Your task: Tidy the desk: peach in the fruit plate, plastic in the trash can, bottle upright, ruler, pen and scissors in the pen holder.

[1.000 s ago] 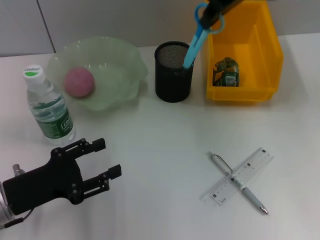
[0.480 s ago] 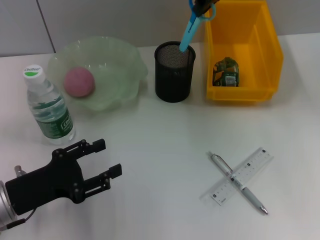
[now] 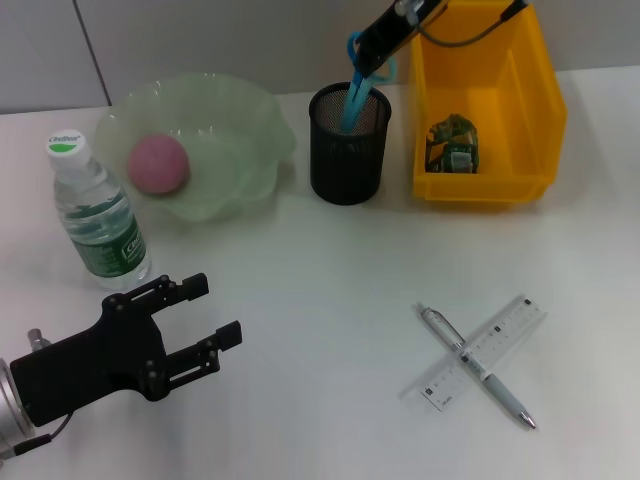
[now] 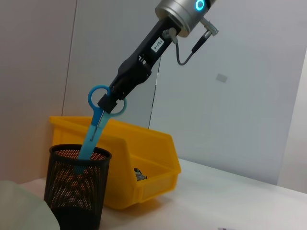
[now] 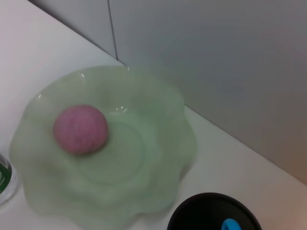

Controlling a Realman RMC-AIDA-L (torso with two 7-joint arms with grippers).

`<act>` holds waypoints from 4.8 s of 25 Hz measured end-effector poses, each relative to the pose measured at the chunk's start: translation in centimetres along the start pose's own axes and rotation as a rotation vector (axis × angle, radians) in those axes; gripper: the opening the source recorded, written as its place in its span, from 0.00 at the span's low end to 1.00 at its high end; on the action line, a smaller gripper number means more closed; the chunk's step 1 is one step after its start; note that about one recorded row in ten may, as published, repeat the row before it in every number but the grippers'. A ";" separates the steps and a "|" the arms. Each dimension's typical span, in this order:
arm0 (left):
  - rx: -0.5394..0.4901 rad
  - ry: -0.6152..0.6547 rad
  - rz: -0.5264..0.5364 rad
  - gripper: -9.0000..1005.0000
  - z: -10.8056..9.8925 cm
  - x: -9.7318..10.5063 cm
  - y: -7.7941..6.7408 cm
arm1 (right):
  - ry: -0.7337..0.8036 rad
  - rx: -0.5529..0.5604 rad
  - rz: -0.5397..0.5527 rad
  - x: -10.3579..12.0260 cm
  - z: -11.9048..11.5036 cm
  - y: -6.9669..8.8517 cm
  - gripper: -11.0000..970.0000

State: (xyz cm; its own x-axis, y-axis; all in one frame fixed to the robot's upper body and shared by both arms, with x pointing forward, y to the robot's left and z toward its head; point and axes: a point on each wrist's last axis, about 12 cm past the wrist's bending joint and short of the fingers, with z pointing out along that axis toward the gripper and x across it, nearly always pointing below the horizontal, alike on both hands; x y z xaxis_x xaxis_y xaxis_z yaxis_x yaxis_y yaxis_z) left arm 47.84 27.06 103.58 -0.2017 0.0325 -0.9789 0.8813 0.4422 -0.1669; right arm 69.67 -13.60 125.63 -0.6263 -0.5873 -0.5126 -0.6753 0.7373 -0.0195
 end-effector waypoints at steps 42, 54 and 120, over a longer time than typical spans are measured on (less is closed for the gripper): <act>0.012 0.015 -0.068 0.73 -0.5 0.3 -0.2 | -0.124 -0.518 -0.378 8.3 -1.2 2.5 0.71; -0.010 0.016 -0.114 0.73 -0.4 0.7 -0.4 | -0.003 -0.530 -0.667 11.9 -0.5 4.1 0.73; -0.046 0.025 -0.135 0.74 -1.1 1.4 -0.6 | 0.287 -0.493 -1.326 15.5 5.7 10.3 0.63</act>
State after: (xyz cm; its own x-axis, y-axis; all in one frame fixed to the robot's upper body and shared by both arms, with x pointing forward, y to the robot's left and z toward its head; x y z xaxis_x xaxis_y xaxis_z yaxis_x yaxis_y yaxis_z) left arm 46.57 27.80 102.43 -0.3282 -0.0085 -0.9446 0.8250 0.4844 -0.2910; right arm 55.24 -13.22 112.54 0.5421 -0.8242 -0.1639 -0.8365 -0.5478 -0.0125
